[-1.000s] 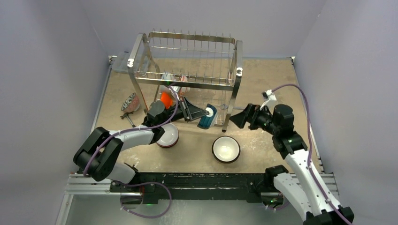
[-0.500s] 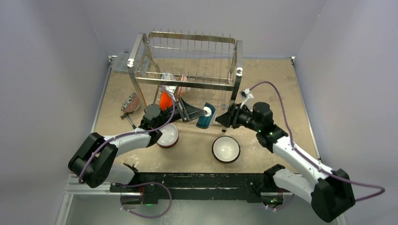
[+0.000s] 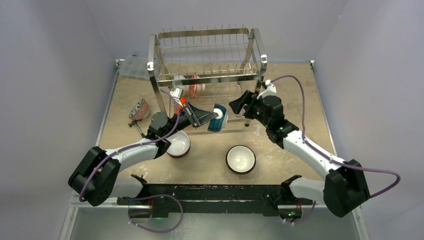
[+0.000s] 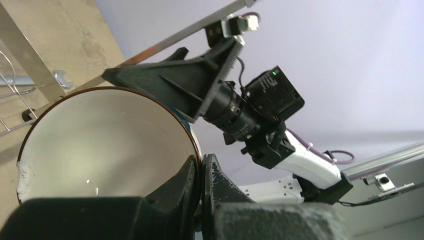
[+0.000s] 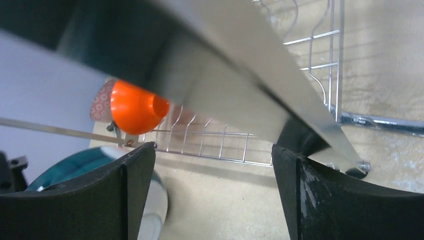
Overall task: Load the bowls into the dish rack
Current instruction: Move the dish rack to the center of the board, then place the bowl in the dish rack.
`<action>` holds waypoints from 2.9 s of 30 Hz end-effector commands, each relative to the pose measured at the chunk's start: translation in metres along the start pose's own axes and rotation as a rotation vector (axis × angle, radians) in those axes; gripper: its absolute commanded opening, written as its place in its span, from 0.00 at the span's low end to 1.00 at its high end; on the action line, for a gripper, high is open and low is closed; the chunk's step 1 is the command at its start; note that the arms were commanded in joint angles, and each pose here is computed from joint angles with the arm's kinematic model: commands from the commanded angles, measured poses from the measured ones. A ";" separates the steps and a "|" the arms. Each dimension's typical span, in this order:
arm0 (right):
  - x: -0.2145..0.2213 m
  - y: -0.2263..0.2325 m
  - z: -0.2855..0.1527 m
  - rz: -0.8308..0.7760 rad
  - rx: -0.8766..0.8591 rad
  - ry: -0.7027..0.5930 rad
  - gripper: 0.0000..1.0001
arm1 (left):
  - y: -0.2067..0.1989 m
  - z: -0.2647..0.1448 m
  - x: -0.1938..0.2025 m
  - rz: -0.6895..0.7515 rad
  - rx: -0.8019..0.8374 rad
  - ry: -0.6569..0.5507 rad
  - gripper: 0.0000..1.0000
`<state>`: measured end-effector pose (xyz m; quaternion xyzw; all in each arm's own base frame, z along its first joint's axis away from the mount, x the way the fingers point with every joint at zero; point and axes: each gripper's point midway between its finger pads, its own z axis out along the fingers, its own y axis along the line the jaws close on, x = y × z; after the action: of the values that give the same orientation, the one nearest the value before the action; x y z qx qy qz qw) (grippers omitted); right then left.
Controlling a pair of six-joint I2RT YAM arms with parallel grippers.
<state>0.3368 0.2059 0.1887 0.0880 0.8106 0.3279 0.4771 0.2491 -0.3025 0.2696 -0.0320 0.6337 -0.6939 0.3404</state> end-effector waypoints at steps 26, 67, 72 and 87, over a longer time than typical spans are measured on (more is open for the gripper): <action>0.031 0.122 -0.009 -0.335 -0.156 0.049 0.98 | -0.012 0.024 -0.066 -0.051 -0.088 -0.279 0.00; 0.050 0.075 0.035 -0.208 0.009 -0.057 0.00 | 0.039 -0.034 -0.079 0.236 -0.405 -0.249 0.78; 0.042 0.082 0.054 -0.197 -0.004 -0.137 0.00 | 0.017 -0.050 -0.088 0.401 -0.427 -0.260 0.79; 0.017 0.093 0.085 -0.284 -0.014 -0.319 0.00 | 0.037 -0.141 -0.097 0.720 -0.916 -0.120 0.79</action>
<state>0.3565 0.3137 0.1451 0.0045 0.7960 0.2250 0.5619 0.2801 -0.1724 0.2793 -0.0070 0.7708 -0.3099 0.5566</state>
